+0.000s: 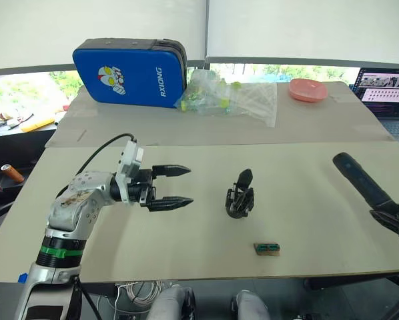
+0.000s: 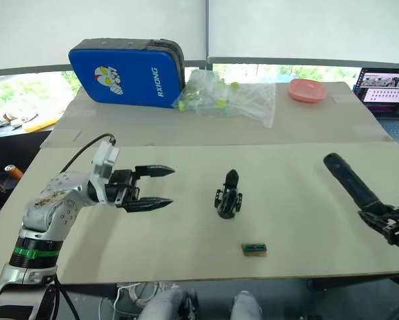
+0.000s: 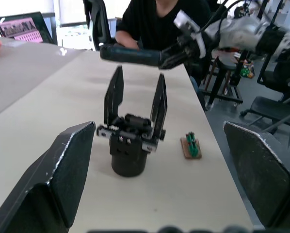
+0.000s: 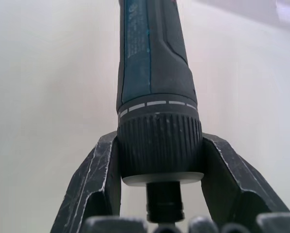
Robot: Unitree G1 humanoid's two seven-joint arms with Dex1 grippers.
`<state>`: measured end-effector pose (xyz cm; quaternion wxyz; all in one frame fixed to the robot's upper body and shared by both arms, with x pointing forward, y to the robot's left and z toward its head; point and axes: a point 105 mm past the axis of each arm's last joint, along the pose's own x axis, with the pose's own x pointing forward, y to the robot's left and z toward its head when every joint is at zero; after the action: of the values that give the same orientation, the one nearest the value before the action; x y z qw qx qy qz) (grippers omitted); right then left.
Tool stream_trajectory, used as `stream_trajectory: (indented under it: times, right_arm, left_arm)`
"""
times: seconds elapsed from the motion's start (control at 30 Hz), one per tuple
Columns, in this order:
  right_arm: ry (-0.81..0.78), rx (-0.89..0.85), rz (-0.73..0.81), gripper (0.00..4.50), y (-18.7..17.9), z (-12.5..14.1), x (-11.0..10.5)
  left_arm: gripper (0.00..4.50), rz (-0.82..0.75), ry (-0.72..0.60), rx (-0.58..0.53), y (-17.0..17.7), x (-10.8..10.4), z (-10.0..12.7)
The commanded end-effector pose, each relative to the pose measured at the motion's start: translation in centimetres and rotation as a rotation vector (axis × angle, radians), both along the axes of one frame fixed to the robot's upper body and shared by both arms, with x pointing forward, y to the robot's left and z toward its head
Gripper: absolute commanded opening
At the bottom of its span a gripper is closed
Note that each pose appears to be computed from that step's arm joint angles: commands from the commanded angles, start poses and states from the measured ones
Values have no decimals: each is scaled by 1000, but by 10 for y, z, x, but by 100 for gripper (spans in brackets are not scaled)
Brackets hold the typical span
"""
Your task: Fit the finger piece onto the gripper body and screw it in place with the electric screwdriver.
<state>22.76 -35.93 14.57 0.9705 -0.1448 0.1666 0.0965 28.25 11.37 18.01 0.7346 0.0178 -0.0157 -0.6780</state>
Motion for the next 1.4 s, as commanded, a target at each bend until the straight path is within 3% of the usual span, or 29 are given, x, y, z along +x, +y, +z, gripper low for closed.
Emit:
stream_trajectory:
  times: [0.03, 0.17, 0.4, 0.73, 0.8, 0.93, 0.97, 1.17, 1.4]
  right_arm:
    - [-72, 15, -10, 186, 31, 24, -12]
    - [20, 20, -24, 186, 53, -4, -27]
    - [136, -1, -42, 186, 49, -42, -28]
    - [232, 33, 23, 186, 40, -61, -17]
    - [226, 42, 31, 290, 37, -55, -15]
    - [226, 32, 79, 428, 39, -33, -17]
    - [232, 30, 93, 443, 40, -27, -18]
    - [336, 7, 172, 443, 48, 14, -25]
    - [586, -85, 142, 443, 51, 25, -14]
  left_arm:
    - [450, -32, -28, -7, -4, -4, -1]
    - [450, -52, -25, -2, -7, -5, -9]
    - [450, -98, -44, 29, -5, -13, -19]
    - [450, -104, -41, 9, -11, -17, -18]
    - [450, -99, -41, 13, -10, -16, -18]
    - [450, -87, -45, 20, -8, -14, -17]
    - [450, -85, -46, 23, -8, -14, -17]
    - [450, -85, -43, 33, -6, -11, -17]
    - [450, -101, -50, 33, -8, -10, -18]
